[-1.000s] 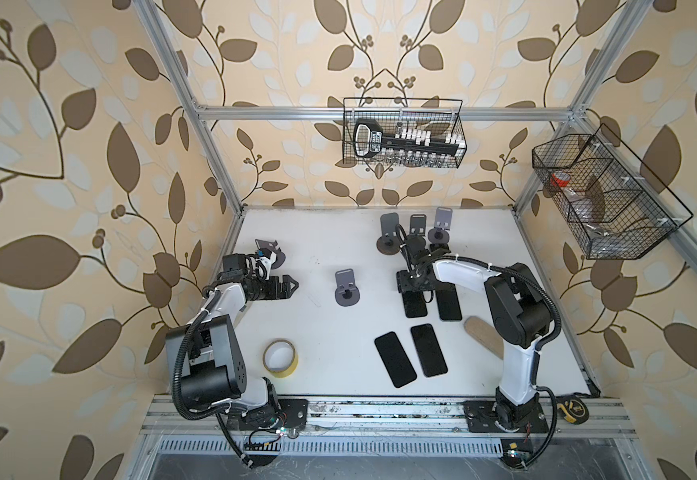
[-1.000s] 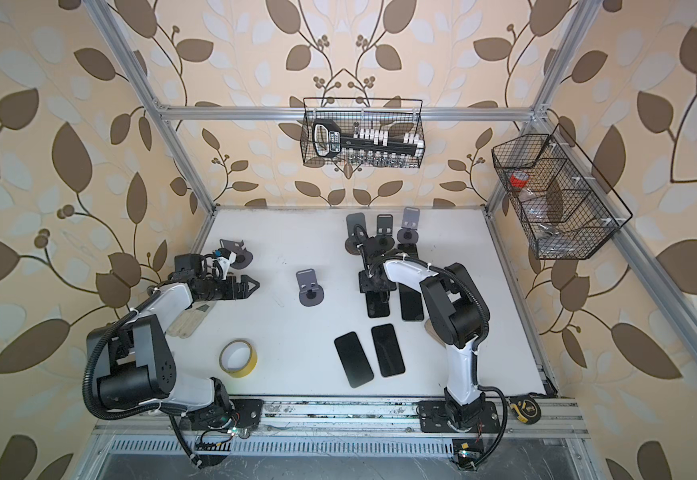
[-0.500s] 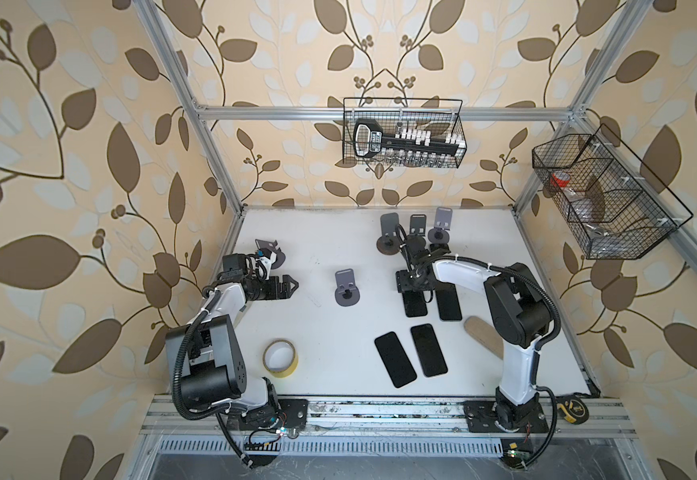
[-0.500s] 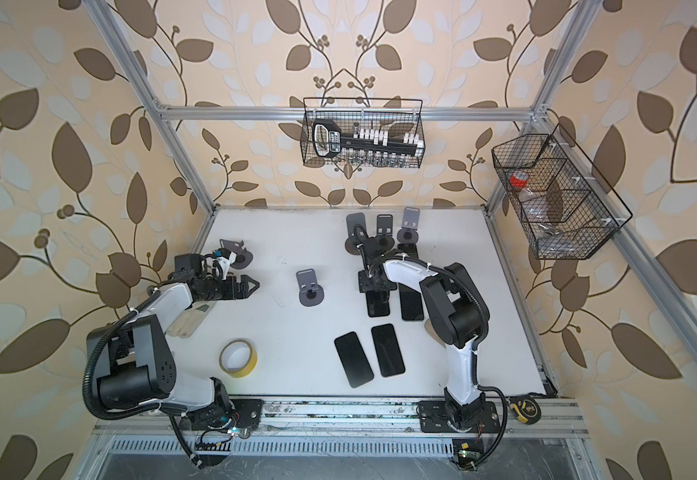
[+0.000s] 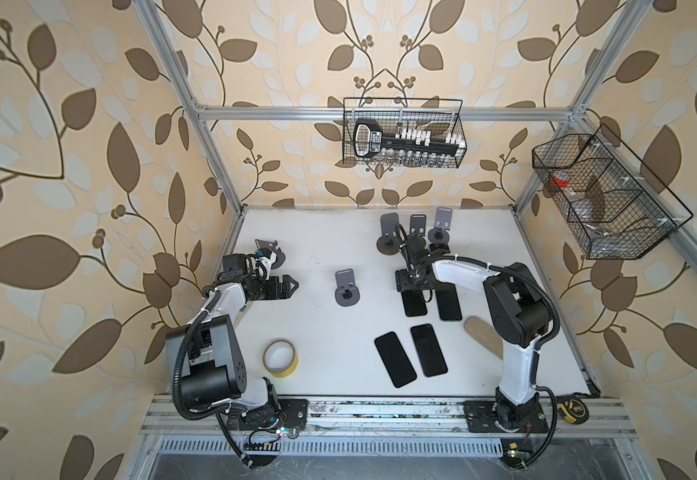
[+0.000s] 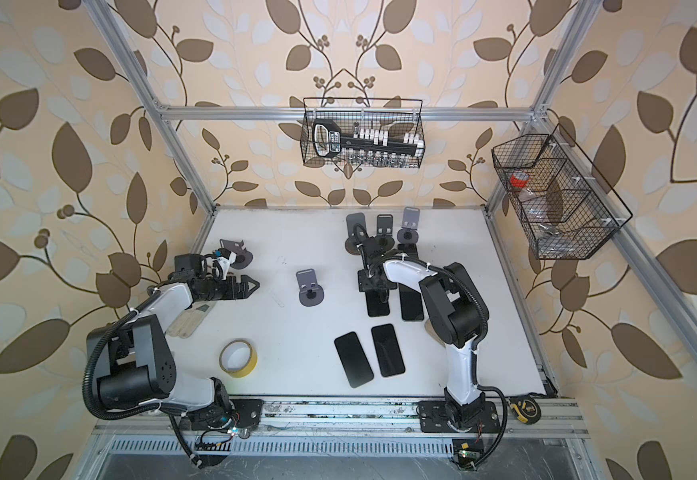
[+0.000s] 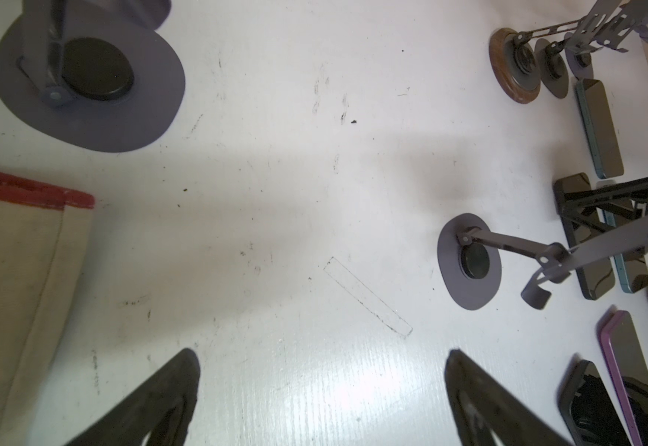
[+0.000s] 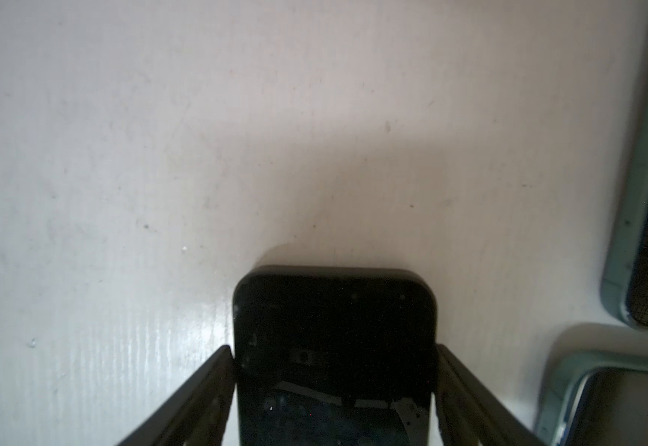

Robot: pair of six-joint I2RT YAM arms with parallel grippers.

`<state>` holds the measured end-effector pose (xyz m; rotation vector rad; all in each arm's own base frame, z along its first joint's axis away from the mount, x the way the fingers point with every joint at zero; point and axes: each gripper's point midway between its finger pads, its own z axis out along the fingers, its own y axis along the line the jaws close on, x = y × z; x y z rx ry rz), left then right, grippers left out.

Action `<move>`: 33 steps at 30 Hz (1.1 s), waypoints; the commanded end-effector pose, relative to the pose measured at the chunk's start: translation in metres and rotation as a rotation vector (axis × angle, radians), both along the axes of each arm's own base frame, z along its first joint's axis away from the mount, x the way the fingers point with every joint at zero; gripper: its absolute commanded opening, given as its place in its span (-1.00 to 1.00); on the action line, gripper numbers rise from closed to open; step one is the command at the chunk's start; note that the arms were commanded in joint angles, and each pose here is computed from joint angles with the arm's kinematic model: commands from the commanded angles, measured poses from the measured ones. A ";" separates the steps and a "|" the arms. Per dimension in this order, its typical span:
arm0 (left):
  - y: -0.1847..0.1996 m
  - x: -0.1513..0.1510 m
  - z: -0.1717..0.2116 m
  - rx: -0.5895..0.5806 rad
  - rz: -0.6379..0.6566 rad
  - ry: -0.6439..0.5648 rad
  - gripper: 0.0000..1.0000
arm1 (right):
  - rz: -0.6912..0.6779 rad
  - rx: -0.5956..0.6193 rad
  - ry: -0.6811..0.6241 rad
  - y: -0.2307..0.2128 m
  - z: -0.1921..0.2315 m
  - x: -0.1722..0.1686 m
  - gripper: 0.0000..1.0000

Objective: Remove the phone from the phone stand
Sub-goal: 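Lay the black phone flat beside the other phones, open right gripper, then move the right gripper over the empty purple-based stand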

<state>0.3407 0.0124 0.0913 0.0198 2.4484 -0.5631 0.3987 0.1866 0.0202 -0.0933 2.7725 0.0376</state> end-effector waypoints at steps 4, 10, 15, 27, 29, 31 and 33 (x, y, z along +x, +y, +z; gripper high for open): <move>0.002 0.001 0.007 -0.004 -0.001 -0.020 0.98 | -0.002 -0.008 0.055 -0.004 -0.001 -0.010 0.61; 0.002 0.001 0.007 -0.005 -0.001 -0.020 0.98 | 0.001 0.021 -0.017 0.001 0.042 -0.002 0.63; 0.002 0.002 0.007 -0.005 -0.001 -0.020 0.98 | -0.001 0.044 -0.109 0.001 0.088 0.001 0.66; 0.000 0.001 0.007 -0.011 -0.014 -0.020 0.98 | 0.161 0.128 -0.359 0.064 0.190 -0.037 0.80; 0.001 0.001 0.007 -0.010 -0.013 -0.021 0.98 | 0.190 0.155 -0.383 0.087 0.198 -0.047 0.82; 0.001 0.001 0.007 -0.010 -0.012 -0.021 0.98 | 0.211 0.182 -0.406 0.107 0.204 -0.056 0.88; 0.001 0.001 0.007 -0.010 -0.012 -0.020 0.98 | 0.238 0.204 -0.432 0.124 0.208 -0.062 1.00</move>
